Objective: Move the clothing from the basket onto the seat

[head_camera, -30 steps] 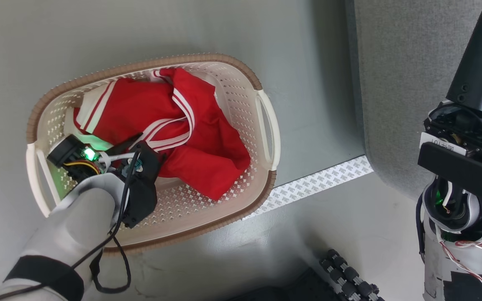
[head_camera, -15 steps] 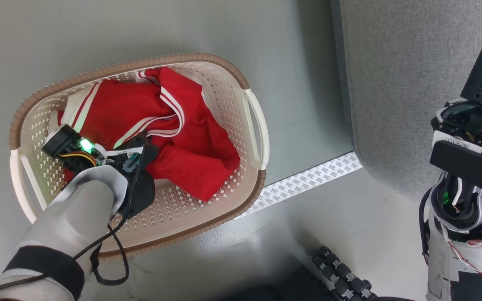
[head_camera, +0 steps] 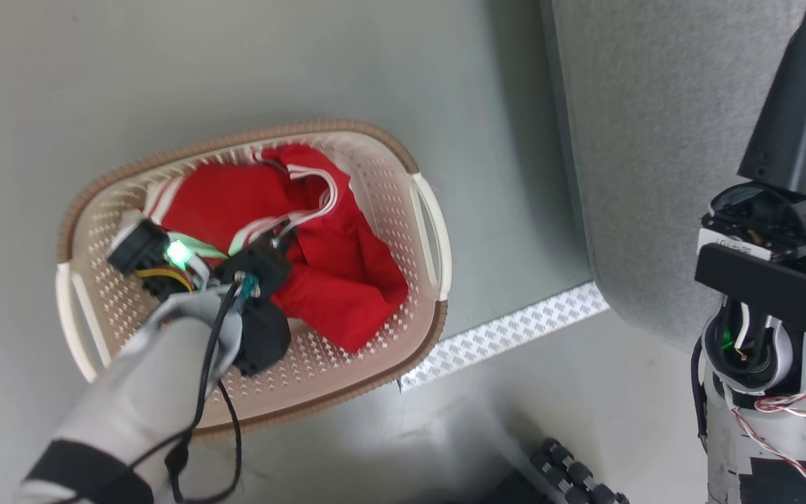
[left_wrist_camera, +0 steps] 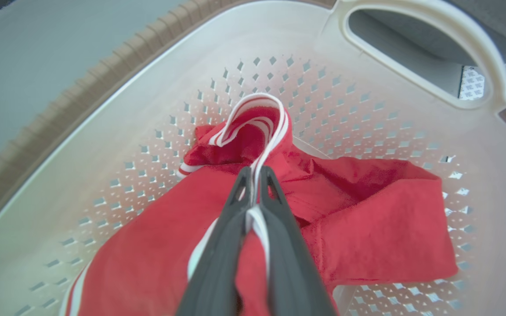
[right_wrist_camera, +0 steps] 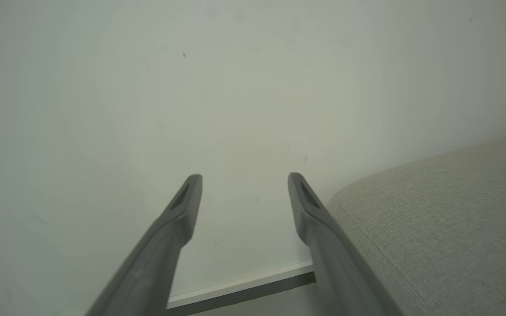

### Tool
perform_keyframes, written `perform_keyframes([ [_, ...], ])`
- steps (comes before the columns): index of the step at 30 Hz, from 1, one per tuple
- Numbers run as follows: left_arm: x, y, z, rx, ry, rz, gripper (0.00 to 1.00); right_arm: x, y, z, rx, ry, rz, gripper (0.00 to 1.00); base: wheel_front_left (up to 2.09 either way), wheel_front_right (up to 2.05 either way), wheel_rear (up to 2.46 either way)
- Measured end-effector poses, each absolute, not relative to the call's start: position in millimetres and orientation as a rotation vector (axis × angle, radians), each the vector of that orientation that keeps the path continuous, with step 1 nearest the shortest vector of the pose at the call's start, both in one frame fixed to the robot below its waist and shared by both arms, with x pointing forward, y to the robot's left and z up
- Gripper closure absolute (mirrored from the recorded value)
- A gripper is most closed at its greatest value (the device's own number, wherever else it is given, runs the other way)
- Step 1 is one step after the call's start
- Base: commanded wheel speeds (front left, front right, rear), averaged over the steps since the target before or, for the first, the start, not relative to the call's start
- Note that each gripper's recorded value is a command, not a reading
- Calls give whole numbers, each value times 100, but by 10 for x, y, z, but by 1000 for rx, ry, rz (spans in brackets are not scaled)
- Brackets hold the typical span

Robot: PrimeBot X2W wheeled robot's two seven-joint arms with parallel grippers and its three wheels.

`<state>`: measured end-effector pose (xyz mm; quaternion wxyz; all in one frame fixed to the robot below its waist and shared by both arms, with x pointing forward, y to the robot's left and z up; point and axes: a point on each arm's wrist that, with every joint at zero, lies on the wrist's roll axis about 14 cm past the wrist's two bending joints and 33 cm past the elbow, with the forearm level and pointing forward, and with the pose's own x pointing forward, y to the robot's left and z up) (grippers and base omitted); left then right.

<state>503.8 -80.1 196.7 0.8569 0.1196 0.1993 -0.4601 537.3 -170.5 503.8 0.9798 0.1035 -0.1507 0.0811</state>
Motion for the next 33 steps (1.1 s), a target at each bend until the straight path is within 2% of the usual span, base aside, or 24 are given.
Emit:
perform_keyframes([
  [8, 4990, -758, 2540, 142, 339, -892, 100, 5221, -1673, 5299, 176, -333, 167, 0, 0, 0, 0],
  [20, 4896, -565, 3680, 54, 126, -780, 100, 4883, -1494, 5676, 141, -370, 203, 0, 0, 0, 0],
  [33, 4623, -164, 4941, -38, -105, -613, 100, 4306, -1281, 6014, 152, -398, 248, 0, 0, 0, 0],
])
